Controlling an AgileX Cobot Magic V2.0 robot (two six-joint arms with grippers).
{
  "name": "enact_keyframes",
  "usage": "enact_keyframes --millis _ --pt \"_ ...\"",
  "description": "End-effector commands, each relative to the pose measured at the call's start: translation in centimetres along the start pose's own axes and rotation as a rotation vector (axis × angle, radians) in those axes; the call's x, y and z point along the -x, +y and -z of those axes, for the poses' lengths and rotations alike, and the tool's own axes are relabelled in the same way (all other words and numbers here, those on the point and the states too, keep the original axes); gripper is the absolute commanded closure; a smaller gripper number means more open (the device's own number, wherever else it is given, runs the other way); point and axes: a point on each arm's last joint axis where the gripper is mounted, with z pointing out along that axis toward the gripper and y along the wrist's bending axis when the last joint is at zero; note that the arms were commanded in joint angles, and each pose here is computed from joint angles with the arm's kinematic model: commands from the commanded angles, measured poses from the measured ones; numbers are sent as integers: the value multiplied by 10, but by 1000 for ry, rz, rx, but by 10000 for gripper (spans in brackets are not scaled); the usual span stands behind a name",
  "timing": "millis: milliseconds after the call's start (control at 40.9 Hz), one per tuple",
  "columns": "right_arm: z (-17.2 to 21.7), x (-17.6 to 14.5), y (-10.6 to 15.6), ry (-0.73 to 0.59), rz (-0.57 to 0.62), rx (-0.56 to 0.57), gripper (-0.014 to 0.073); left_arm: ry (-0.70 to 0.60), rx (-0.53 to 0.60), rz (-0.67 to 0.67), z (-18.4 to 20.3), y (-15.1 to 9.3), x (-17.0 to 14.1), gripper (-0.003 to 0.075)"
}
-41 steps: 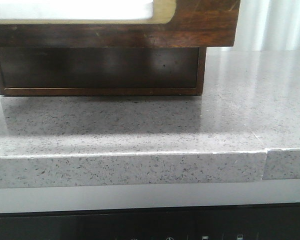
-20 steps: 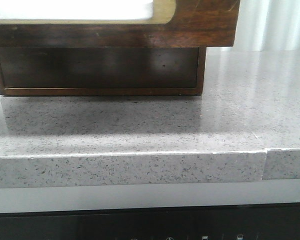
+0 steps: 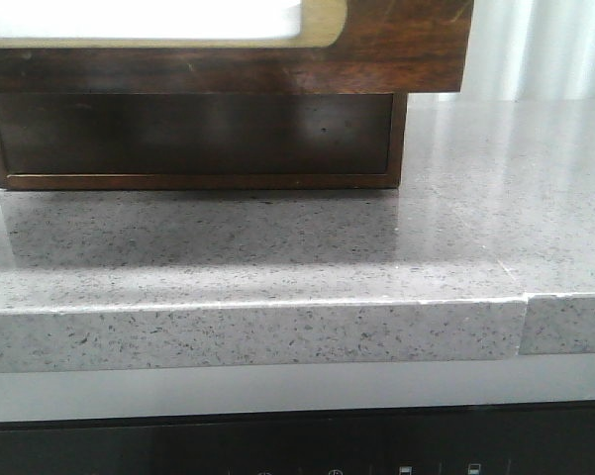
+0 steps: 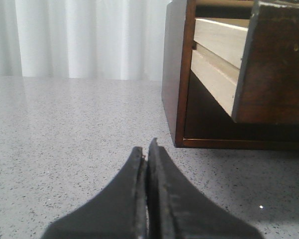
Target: Put scissors in drawer with both arms
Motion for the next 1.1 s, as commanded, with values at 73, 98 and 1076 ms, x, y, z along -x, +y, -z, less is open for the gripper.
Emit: enact_keyframes --millis 73,98,1076 --pt "3 11 -1 -81 8 -12 712 -84 4 8 1 1 1 741" --pt "3 11 -1 -81 8 -12 712 -84 4 8 1 1 1 741" --pt "3 11 -1 -81 8 -12 712 -84 4 -28 1 0 1 741"
